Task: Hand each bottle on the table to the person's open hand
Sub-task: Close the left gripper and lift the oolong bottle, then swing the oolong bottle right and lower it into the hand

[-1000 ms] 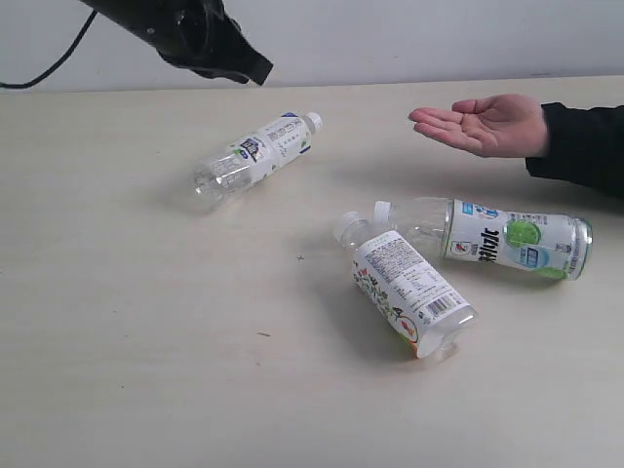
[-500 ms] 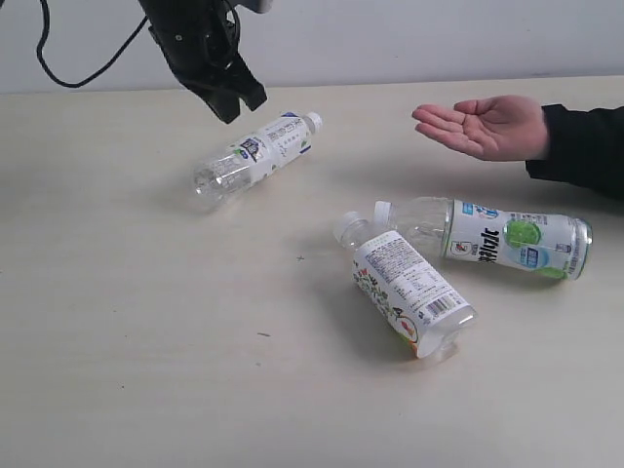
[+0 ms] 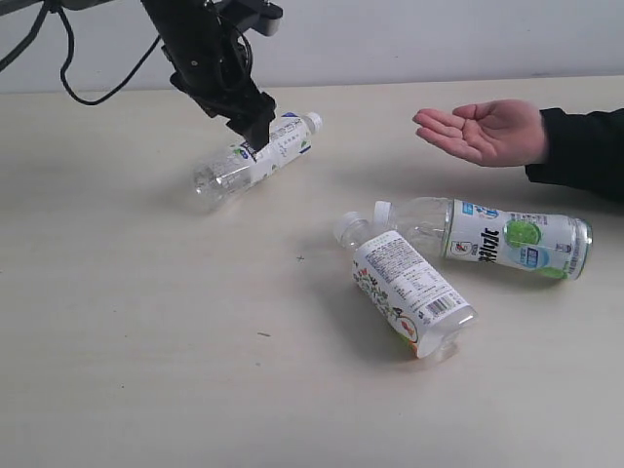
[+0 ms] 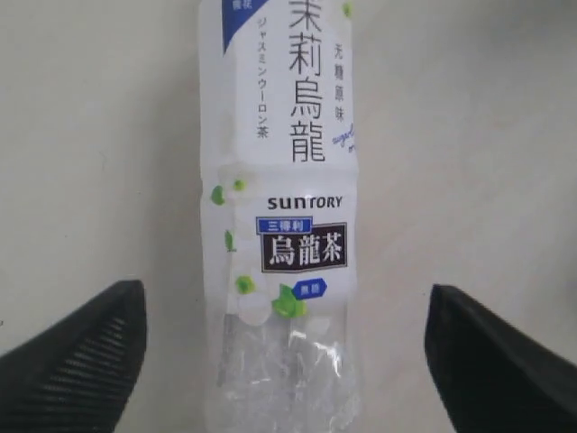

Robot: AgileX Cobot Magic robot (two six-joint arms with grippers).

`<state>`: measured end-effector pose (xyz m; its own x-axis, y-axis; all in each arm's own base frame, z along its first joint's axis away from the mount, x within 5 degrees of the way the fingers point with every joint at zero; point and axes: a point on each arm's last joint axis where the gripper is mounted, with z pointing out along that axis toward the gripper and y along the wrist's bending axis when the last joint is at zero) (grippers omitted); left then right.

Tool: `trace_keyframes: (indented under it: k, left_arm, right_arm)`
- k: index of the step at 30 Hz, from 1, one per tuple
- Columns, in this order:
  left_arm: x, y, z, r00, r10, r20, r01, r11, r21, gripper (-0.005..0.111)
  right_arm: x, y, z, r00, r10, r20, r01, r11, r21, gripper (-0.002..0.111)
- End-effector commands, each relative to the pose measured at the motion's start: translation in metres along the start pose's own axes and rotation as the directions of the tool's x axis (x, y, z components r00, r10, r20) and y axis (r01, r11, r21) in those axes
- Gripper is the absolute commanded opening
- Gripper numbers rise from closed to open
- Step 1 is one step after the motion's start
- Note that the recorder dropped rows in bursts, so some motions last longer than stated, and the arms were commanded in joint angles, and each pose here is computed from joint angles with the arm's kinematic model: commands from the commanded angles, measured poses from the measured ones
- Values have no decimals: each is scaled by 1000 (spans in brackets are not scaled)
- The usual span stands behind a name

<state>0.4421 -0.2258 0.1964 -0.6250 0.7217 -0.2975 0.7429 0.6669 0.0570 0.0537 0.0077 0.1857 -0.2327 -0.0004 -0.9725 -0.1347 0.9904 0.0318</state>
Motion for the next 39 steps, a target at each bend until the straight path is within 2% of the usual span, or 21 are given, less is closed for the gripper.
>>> trace_keyframes:
  k: [1,5,12,17,21,22,24,26,27,33,39]
  left_arm:
    - [0,0,10,1000,-3,-8,3,1000,-2,81]
    - [-2,0,19,1000,-7,7,7,1000,-8,81]
    - [5,-1,51,999,-9,-46,9,1000,10,81]
    - [6,-1,52,998,-13,-54,14,1000,14,76]
    - [6,-1,52,998,-17,-59,18,1000,15,61]
    - [6,-1,52,998,-20,-59,21,1000,15,54]
    - [6,-1,52,998,-29,-59,30,999,14,35]
    - [6,-1,51,997,-59,-57,59,998,12,6]
    - [6,-1,50,996,-73,-58,73,997,11,1]
    - [-2,-2,14,986,-164,-3,164,986,-2,0]
    - [-13,-19,-38,955,-284,80,283,959,26,0]
  right_arm:
    - [1,0,0,1000,-1,8,1,1000,4,0]
    - [1,0,0,1000,-2,8,2,1000,4,0]
    - [1,0,0,1000,0,8,0,1000,4,0]
    - [1,0,0,1000,-2,8,2,1000,4,0]
    - [1,0,0,1000,0,8,0,1000,4,0]
    - [1,0,0,1000,0,8,0,1000,4,0]
    - [1,0,0,1000,0,8,0,1000,4,0]
    - [1,0,0,1000,0,8,0,1000,4,0]
    - [1,0,0,1000,-2,8,2,1000,4,0]
    - [1,0,0,1000,-2,8,2,1000,4,0]
    - [1,0,0,1000,-2,8,2,1000,4,0]
